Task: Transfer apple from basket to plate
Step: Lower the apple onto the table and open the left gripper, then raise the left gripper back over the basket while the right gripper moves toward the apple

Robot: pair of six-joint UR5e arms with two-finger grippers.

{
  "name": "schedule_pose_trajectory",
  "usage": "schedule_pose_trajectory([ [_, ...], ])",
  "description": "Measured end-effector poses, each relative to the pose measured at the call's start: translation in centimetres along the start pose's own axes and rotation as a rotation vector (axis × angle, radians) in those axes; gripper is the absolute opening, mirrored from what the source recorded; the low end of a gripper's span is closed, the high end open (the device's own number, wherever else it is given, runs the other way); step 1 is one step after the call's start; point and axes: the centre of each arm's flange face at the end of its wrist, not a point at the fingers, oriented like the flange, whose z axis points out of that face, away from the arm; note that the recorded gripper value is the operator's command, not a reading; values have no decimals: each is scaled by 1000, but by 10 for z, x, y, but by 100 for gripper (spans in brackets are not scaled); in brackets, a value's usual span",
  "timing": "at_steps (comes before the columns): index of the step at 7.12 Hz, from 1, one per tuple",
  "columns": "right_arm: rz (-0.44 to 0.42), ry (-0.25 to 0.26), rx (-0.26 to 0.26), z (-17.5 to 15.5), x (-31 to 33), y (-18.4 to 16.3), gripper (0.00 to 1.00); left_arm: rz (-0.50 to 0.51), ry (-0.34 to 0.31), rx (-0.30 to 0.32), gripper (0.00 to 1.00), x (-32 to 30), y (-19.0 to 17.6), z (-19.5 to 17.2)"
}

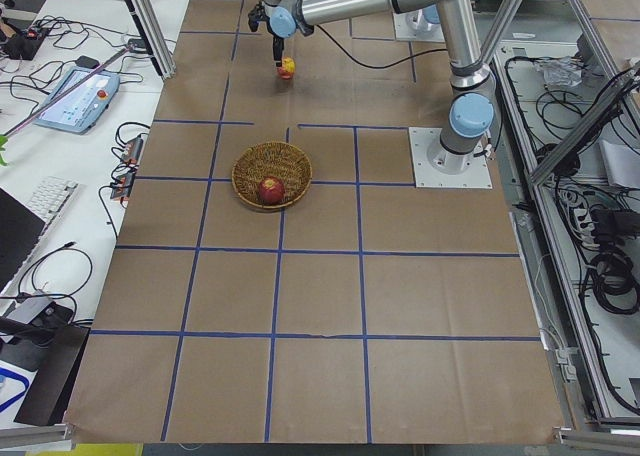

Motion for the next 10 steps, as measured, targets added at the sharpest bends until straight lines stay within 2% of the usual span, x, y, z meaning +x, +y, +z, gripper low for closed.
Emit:
schedule_pose_trajectory([
  [2, -1, -3, 1, 0, 0, 1, 100, 25, 2, 2, 99, -50, 42, -108],
  [3, -3, -4, 3, 1, 0, 0, 100, 69, -1, -6, 99, -78, 63, -146],
  [5, -1, -9, 23, -3, -3, 0, 100, 176, -4, 19, 99, -110, 100, -192],
  [7, 8, -19, 69, 2, -29, -13, 100, 233, -8, -7, 99, -144, 113, -185],
  [10, 38, -23, 63, 30, -134, -37, 100, 171, 1, -57, 99, -200, 132, -162],
])
